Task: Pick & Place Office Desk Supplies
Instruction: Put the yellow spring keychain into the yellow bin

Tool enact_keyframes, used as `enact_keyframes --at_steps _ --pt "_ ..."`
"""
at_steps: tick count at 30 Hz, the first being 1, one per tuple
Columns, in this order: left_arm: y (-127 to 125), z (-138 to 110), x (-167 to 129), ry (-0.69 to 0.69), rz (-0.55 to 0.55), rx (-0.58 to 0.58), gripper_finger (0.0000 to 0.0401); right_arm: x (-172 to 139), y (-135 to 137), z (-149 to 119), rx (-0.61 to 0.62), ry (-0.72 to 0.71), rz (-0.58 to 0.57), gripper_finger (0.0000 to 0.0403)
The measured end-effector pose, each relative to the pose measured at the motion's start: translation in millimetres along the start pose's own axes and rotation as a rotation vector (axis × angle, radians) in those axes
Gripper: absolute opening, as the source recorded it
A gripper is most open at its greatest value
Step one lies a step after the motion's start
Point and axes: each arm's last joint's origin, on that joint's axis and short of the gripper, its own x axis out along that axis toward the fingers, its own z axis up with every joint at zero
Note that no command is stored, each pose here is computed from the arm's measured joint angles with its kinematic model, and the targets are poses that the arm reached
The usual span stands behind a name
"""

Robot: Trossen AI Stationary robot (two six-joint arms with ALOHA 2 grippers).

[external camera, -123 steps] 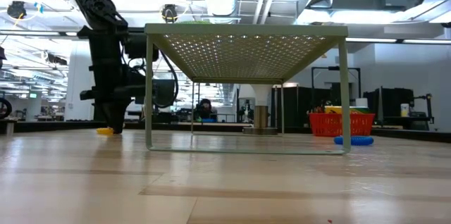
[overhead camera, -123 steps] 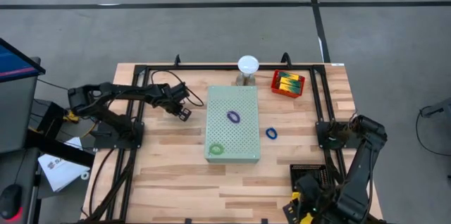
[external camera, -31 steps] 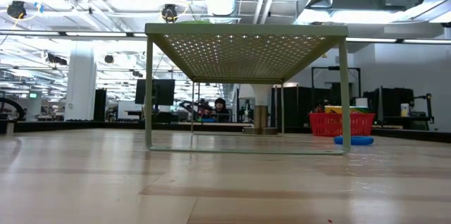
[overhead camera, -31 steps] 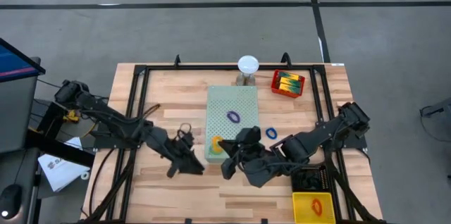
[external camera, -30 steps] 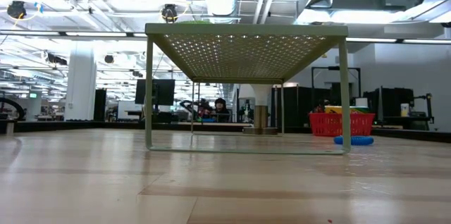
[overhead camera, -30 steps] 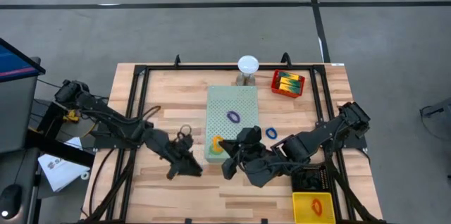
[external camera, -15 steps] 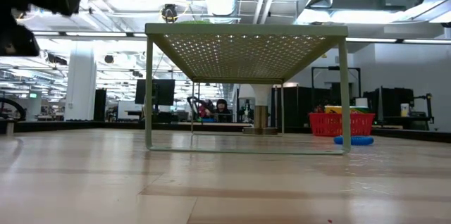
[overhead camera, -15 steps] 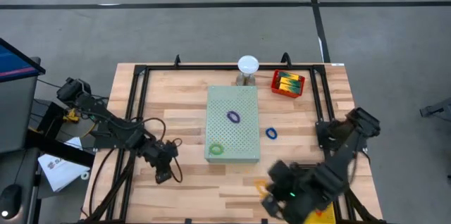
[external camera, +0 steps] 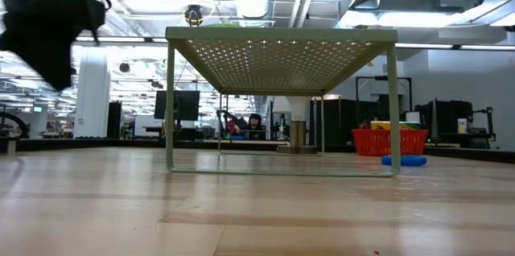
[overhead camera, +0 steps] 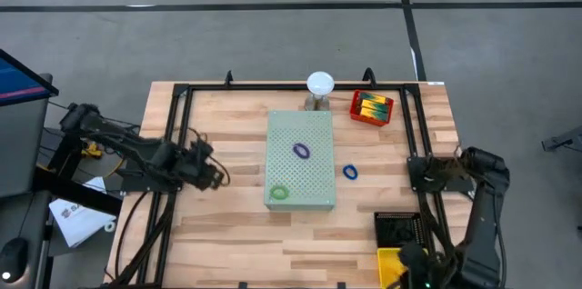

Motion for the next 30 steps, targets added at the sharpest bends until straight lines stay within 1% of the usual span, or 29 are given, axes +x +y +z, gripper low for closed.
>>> enact_keyframes --at_steps 2,5,8,10,15,20,24,30 --pt "7 9 -4 -0.065 -0.016 -0.068 0.0145 6 -10 -11 0.016 0.028 -0.031 0.0000" --pt "18 23 -10 -0.150 -0.034 -0.180 0.0145 18 -18 -20 0.012 0.081 -0.075 0.0000" --pt "27 36 -15 -0.228 -0.068 -0.284 0.0145 32 -25 -21 0.005 0.103 -0.134 0.0000" --pt "29 43 -18 -0.271 -0.116 -0.322 0.0145 42 -32 -21 -0.002 0.093 -0.178 0.0000" --pt "26 60 -25 -0.372 -0.230 -0.352 0.0145 65 -46 -22 -0.012 0.101 -0.238 0.0000" --pt "20 70 -26 -0.404 -0.308 -0.353 0.0145 86 -60 -23 -0.023 0.107 -0.281 0.0000" --pt "19 72 -27 -0.410 -0.329 -0.363 0.0145 94 -63 -19 -0.016 0.105 -0.292 0.0000" --pt "19 71 -27 -0.402 -0.332 -0.352 0.0145 103 -67 -16 -0.032 0.105 -0.297 0.0000"
